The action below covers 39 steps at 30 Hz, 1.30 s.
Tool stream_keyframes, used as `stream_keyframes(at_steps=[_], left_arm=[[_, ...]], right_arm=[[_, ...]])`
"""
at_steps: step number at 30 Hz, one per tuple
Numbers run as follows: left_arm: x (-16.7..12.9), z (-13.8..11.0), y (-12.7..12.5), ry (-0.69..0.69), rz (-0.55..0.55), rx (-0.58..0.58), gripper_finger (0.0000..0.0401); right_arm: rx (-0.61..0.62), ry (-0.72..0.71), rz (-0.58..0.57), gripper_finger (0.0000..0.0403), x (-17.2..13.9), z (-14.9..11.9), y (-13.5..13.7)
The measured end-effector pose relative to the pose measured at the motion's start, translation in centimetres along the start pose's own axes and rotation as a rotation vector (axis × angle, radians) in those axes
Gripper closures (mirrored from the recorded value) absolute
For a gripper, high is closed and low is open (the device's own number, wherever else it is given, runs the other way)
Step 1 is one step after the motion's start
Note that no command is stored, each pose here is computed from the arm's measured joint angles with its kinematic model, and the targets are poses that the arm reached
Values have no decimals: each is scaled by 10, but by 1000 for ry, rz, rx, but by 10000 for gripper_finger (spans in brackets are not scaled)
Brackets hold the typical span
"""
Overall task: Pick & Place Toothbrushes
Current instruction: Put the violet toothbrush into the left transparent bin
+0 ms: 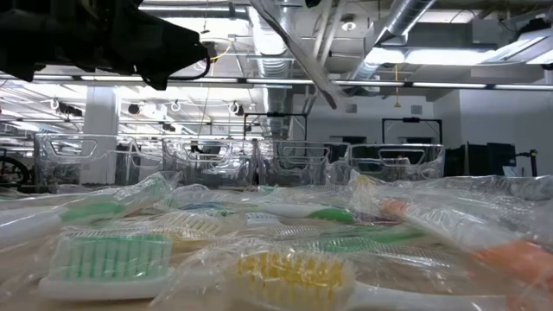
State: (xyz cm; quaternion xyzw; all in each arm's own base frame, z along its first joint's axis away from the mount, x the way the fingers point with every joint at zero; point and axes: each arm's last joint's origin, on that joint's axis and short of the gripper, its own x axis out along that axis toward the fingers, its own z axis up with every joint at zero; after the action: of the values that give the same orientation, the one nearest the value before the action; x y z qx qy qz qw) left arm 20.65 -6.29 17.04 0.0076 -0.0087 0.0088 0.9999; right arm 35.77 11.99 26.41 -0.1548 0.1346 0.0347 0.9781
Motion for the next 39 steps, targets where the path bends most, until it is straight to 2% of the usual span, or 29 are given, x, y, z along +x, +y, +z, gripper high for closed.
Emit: stream_keyframes(at_steps=[8, 18, 23, 29, 39], left_arm=[[12, -6, -2, -27, -62, -6, 236], [18, 1, -5, -53, -60, 11, 163], [22, 5, -4, -70, -50, 25, 142], [27, 10, -1, -89, -45, 27, 142], [30, 13, 0, -103, -68, 27, 168]], right_arm=[[-35, -90, 4, 403, 20, -7, -12], [-30, -125, -5, 403, 24, -8, -18], [-60, -156, -25, 403, 25, -5, -22], [-86, -207, -46, 403, 24, 0, -25], [-84, -231, -22, 403, 25, -1, -32]])
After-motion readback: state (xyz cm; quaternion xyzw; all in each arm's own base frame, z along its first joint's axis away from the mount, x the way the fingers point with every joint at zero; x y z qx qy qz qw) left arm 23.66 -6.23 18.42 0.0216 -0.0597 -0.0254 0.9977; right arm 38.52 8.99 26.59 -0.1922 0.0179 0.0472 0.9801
